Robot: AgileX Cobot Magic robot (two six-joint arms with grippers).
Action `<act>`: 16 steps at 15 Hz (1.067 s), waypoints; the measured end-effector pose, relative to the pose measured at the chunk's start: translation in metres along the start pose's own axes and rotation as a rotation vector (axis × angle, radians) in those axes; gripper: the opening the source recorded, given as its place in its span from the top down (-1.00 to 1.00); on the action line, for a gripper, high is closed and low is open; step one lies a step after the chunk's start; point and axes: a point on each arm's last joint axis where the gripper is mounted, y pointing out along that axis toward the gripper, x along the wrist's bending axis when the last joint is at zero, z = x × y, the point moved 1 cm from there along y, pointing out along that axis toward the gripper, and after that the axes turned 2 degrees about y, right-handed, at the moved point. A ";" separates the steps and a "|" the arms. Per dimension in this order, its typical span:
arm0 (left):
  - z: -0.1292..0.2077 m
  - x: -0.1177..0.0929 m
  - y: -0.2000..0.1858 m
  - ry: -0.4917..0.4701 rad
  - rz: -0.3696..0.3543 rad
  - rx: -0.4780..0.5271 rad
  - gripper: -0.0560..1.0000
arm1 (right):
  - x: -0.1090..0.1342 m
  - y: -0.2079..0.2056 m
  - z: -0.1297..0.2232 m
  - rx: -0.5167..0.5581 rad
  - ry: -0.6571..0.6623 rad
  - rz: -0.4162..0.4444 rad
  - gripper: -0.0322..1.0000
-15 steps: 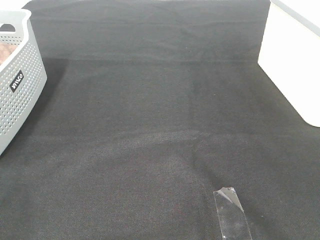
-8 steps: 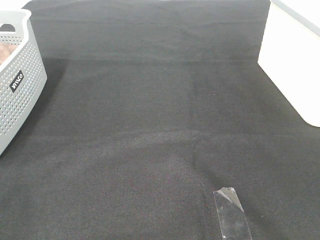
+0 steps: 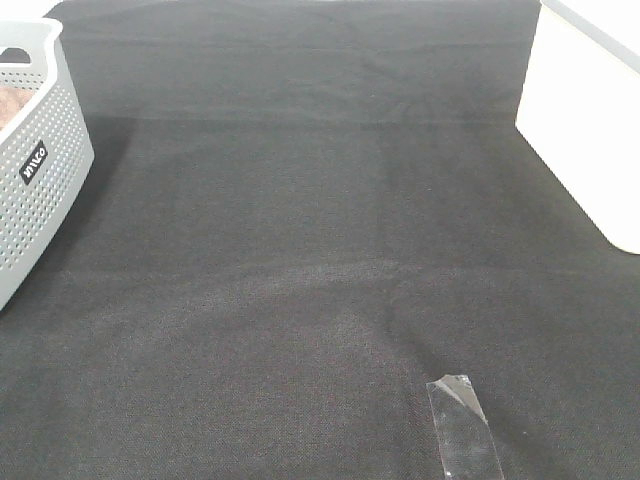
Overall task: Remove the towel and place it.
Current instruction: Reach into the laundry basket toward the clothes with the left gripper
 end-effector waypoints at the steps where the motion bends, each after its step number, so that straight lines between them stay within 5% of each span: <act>1: 0.000 0.000 0.000 0.000 0.000 0.000 -0.98 | 0.000 0.000 0.000 0.000 0.000 0.000 -0.48; 16: 0.000 0.000 0.000 0.000 0.000 0.000 -0.98 | 0.000 0.000 0.000 0.000 0.000 0.000 -0.48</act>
